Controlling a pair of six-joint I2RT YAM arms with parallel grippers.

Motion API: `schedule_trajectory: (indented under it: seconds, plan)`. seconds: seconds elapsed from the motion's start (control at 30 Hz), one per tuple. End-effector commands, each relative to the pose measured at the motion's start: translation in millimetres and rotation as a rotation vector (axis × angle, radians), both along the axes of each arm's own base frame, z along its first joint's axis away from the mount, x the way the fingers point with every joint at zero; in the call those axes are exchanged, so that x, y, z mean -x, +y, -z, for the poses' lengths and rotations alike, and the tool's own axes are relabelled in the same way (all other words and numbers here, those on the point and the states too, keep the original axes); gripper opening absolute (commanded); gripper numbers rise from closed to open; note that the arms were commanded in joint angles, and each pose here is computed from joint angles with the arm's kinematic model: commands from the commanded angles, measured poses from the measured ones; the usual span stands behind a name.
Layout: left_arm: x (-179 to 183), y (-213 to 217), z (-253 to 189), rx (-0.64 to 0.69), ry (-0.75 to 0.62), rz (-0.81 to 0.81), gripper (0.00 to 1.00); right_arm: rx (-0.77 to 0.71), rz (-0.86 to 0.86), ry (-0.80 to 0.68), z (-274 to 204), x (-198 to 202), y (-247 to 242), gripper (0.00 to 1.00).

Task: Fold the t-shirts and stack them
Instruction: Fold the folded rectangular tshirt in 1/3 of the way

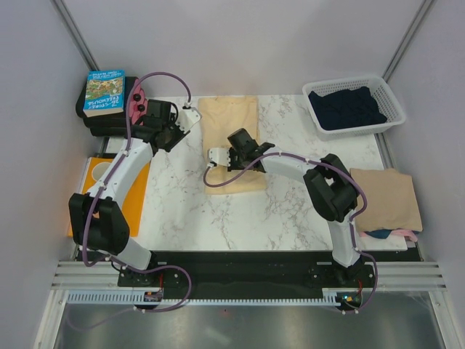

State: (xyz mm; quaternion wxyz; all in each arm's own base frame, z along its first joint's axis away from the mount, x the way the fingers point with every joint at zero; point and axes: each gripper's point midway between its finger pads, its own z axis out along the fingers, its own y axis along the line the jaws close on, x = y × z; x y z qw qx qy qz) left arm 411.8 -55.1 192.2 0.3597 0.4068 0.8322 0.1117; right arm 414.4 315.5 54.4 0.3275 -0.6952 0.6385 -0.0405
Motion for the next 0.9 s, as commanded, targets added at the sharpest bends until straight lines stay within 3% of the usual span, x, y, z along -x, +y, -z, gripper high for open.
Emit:
schedule_trajectory:
  seconds: [0.0, 0.3, 0.5, 0.73, 0.83, 0.87]
  plan:
    - [-14, -7, -15, 0.029, -0.053, 0.022, 0.40, 0.037, 0.048, -0.200, -28, -31, -9, 0.00]
    - [-17, -9, -12, 0.031, -0.048, 0.029, 0.40, 0.134, 0.257, -0.463, -43, -84, -50, 0.00]
    - [-16, -8, -13, 0.016, -0.057, 0.045, 0.40, 0.164, 0.420, -0.526, -57, -113, -83, 0.00]
    - [-17, -19, -22, 0.058, -0.074, 0.091, 0.40, 0.134, 0.549, -0.580, -89, -114, -106, 0.00]
    - [-11, -34, -31, 0.096, -0.086, 0.186, 0.18, 0.069, 0.608, -0.584, -111, -108, -117, 0.00]
    - [-3, -38, -31, 0.108, -0.069, 0.223, 0.02, 0.062, 0.613, -0.558, -110, -104, -121, 0.00]
